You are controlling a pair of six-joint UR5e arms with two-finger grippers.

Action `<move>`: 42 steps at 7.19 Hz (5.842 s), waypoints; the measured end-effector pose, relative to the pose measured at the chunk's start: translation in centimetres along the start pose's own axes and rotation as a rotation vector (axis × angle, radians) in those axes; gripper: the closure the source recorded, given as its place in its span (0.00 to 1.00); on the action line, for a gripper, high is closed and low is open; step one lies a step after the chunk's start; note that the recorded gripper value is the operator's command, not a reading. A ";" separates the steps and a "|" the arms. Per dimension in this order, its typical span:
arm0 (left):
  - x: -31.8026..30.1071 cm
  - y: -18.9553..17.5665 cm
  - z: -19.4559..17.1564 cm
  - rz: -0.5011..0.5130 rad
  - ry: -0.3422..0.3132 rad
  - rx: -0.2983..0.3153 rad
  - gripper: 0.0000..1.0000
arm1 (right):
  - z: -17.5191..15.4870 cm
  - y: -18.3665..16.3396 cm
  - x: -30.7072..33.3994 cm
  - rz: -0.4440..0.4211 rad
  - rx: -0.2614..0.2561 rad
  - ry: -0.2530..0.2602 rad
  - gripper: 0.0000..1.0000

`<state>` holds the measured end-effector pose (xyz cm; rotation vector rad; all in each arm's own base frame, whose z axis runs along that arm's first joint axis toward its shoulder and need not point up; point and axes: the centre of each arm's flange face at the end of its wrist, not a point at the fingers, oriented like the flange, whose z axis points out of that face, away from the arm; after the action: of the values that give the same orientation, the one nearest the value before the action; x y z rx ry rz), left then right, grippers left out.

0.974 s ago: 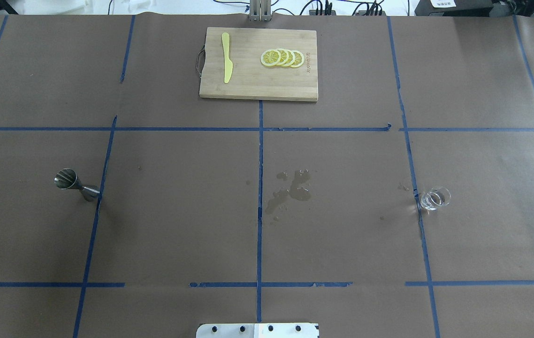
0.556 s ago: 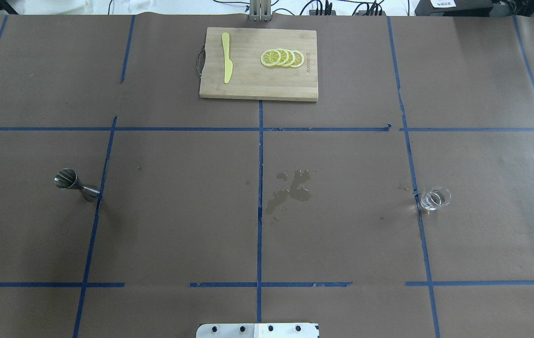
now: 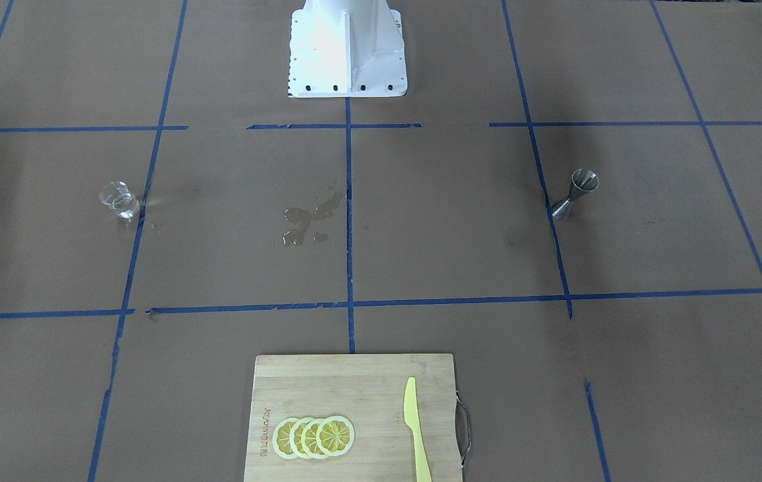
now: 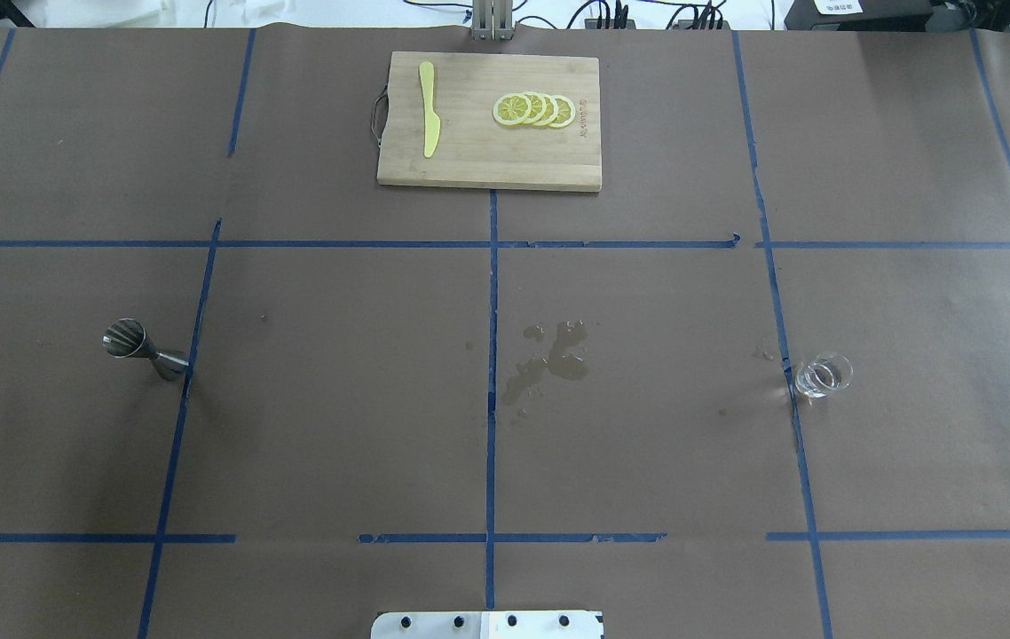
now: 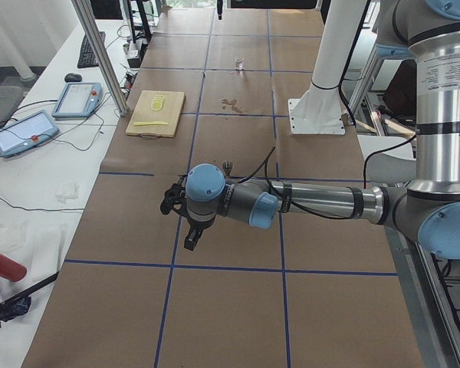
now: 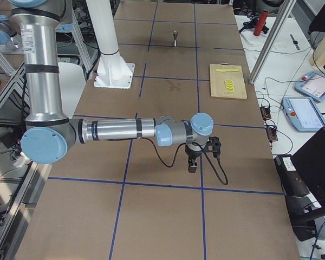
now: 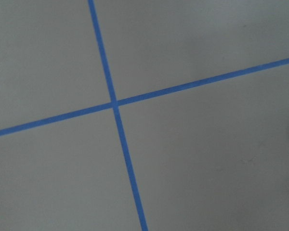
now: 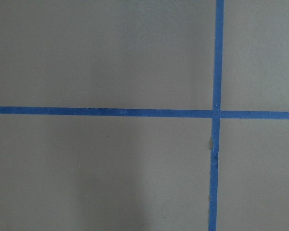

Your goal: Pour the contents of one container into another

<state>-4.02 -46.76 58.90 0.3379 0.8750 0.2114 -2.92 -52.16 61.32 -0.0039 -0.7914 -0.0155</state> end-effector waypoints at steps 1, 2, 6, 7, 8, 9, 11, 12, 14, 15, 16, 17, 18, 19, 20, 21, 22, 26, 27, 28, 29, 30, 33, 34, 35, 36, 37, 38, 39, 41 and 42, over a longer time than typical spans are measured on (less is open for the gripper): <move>1.6 -0.8 0.3 -0.015 0.013 0.040 0.00 | 0.0 -0.1 -0.1 -0.004 0.001 0.000 0.00; 4.0 -1.5 1.5 -0.026 0.044 0.072 0.00 | 0.0 -0.1 -0.2 -0.007 0.001 -0.001 0.00; 16.8 -2.6 5.9 -0.051 0.149 0.173 0.00 | 0.9 -0.1 -1.8 -0.035 -0.017 -0.005 0.00; 20.7 -2.8 6.3 -0.041 0.145 0.212 0.00 | 1.2 -0.1 -2.3 -0.043 -0.023 -0.005 0.00; 24.1 -2.7 6.3 -0.021 0.155 0.242 0.00 | 1.4 -0.1 -2.7 -0.050 -0.026 -0.006 0.00; 27.0 -1.9 5.9 -0.006 0.158 0.269 0.00 | 1.6 0.0 -3.0 -0.056 -0.030 -0.007 0.00; 32.5 1.9 8.1 -0.064 0.095 0.329 0.00 | 1.9 -0.1 -3.5 -0.066 -0.035 -0.007 0.00; 34.5 3.7 9.6 -0.114 0.063 0.358 0.02 | 2.0 -0.1 -3.6 -0.068 -0.035 -0.007 0.00; 34.9 6.0 10.0 -0.172 0.000 0.410 0.04 | 2.0 -0.1 -3.7 -0.070 -0.036 -0.007 0.00; 35.0 7.1 10.4 -0.221 -0.024 0.434 0.03 | 2.0 -0.1 -3.7 -0.071 -0.035 -0.007 0.00; 35.8 8.3 11.2 -0.262 -0.032 0.457 0.02 | 1.9 -0.2 -3.8 -0.073 -0.034 -0.007 0.00; 36.7 9.3 12.0 -0.284 -0.037 0.478 0.01 | 1.9 -0.3 -4.0 -0.075 -0.032 -0.007 0.00; 37.3 10.1 12.7 -0.292 -0.056 0.503 0.01 | 1.8 -0.4 -4.0 -0.077 -0.031 -0.007 0.00; 37.6 10.7 13.5 -0.292 -0.085 0.529 0.02 | 1.8 -0.5 -4.1 -0.078 -0.030 -0.007 0.00; 37.7 11.5 14.6 -0.287 -0.116 0.556 0.02 | 1.7 -0.6 -4.2 -0.080 -0.029 -0.007 0.00; 37.7 12.3 15.9 -0.282 -0.139 0.578 0.02 | 1.6 -0.7 -4.4 -0.083 -0.026 -0.008 0.00; 37.9 12.9 16.9 -0.288 -0.150 0.600 0.04 | 1.5 -0.9 -4.6 -0.086 -0.023 -0.008 0.00; 38.2 14.3 21.4 -0.264 -0.206 0.718 0.01 | 1.2 -1.4 -5.0 -0.094 -0.015 -0.007 0.00; 38.5 14.2 22.6 -0.262 -0.215 0.743 0.01 | 1.2 -1.4 -5.0 -0.093 -0.015 -0.006 0.00; 39.0 13.9 23.6 -0.262 -0.221 0.769 0.01 | 1.2 -1.5 -5.0 -0.093 -0.015 -0.006 0.00; 38.9 13.9 24.5 -0.255 -0.237 0.792 0.01 | 1.3 -1.5 -4.9 -0.092 -0.016 -0.005 0.00; 38.7 13.9 25.2 -0.248 -0.254 0.815 0.01 | 1.3 -1.5 -4.9 -0.092 -0.016 -0.005 0.00; 38.4 13.9 26.3 -0.233 -0.284 0.867 0.01 | 1.2 -1.6 -5.0 -0.093 -0.015 -0.005 0.00; 38.2 14.0 26.8 -0.228 -0.292 0.871 0.01 | 1.2 -1.6 -5.0 -0.093 -0.015 -0.005 0.00; 38.3 14.0 27.4 -0.225 -0.298 0.876 0.01 | 1.2 -1.6 -5.0 -0.093 -0.015 -0.005 0.00; 38.5 13.9 28.0 -0.223 -0.302 0.883 0.02 | 1.2 -1.6 -5.0 -0.093 -0.014 -0.005 0.00; 38.8 13.8 28.2 -0.223 -0.302 0.888 0.03 | 1.2 -1.6 -5.0 -0.094 -0.013 -0.005 0.00; 38.8 13.7 28.3 -0.223 -0.305 0.905 0.03 | 1.1 -1.6 -5.1 -0.095 -0.012 -0.005 0.00; 38.5 13.7 28.2 -0.226 -0.305 0.935 0.03 | 1.0 -1.6 -5.2 -0.096 -0.011 -0.006 0.00; 38.1 13.6 28.1 -0.235 -0.301 0.985 0.03 | 0.9 -1.8 -5.3 -0.098 -0.009 -0.005 0.00; 37.8 13.6 28.1 -0.235 -0.304 1.004 0.03 | 0.9 -1.8 -5.3 -0.099 -0.007 -0.004 0.00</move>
<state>40.95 -27.86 53.72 1.1579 0.6538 -0.5157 -7.35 -53.93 58.14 0.0288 -0.7947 -0.1125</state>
